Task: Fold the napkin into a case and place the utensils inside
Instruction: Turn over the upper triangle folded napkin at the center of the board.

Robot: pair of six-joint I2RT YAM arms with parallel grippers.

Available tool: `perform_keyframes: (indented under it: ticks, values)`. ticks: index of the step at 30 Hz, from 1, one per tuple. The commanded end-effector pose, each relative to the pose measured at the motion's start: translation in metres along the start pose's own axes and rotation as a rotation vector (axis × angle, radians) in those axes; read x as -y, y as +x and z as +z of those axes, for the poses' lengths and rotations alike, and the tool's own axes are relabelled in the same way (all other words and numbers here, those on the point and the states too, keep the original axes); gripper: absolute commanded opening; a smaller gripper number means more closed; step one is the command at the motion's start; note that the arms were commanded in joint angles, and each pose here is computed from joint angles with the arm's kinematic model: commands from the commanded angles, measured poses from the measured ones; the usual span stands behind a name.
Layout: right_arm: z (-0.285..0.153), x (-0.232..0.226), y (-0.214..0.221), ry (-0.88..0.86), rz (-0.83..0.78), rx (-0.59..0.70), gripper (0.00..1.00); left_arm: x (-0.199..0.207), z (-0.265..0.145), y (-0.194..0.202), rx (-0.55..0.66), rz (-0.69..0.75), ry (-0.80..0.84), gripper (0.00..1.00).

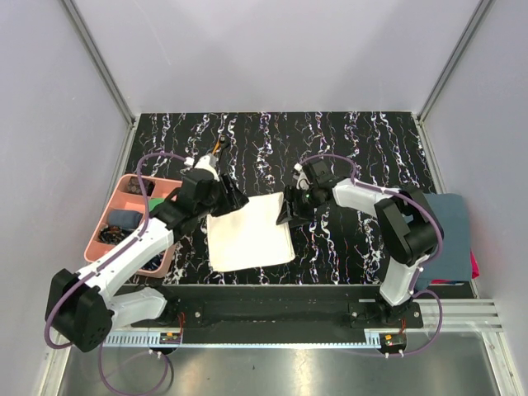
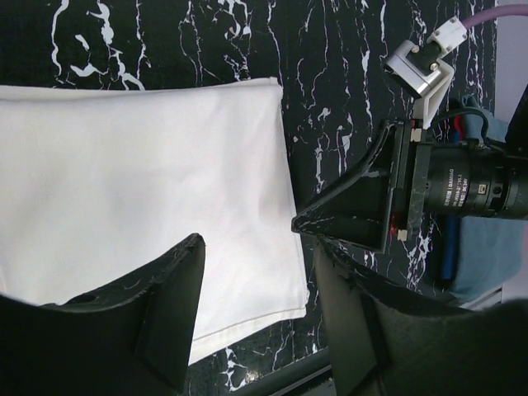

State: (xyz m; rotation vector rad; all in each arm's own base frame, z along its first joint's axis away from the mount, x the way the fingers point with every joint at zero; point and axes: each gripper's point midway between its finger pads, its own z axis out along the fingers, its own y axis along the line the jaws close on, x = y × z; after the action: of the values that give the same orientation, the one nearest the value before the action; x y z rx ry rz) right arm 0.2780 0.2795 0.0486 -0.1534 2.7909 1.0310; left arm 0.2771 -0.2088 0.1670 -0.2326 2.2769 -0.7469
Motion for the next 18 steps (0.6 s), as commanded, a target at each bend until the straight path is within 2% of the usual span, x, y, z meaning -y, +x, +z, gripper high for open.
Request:
perform_keyframes:
  ticks: [1,9,15,16,18]
  values:
    - [0.004,0.013,-0.005,0.048,0.008,0.028,0.58,0.013,-0.007,-0.011,0.031,0.015,0.096,0.58]
    - [0.019,0.028,0.000,0.082,0.004,-0.006,0.54,0.016,-0.008,-0.030,0.062,-0.006,0.110,0.59]
    - [0.018,0.046,0.001,0.162,0.005,0.026,0.29,0.017,-0.005,-0.038,0.063,-0.011,0.108,0.60]
    - [0.015,0.049,-0.001,0.187,0.003,0.045,0.20,0.018,-0.003,-0.038,0.060,-0.008,0.109,0.60]
    - [0.009,0.058,0.000,0.211,0.014,0.058,0.10,0.017,0.000,-0.036,0.047,-0.011,0.104,0.60]
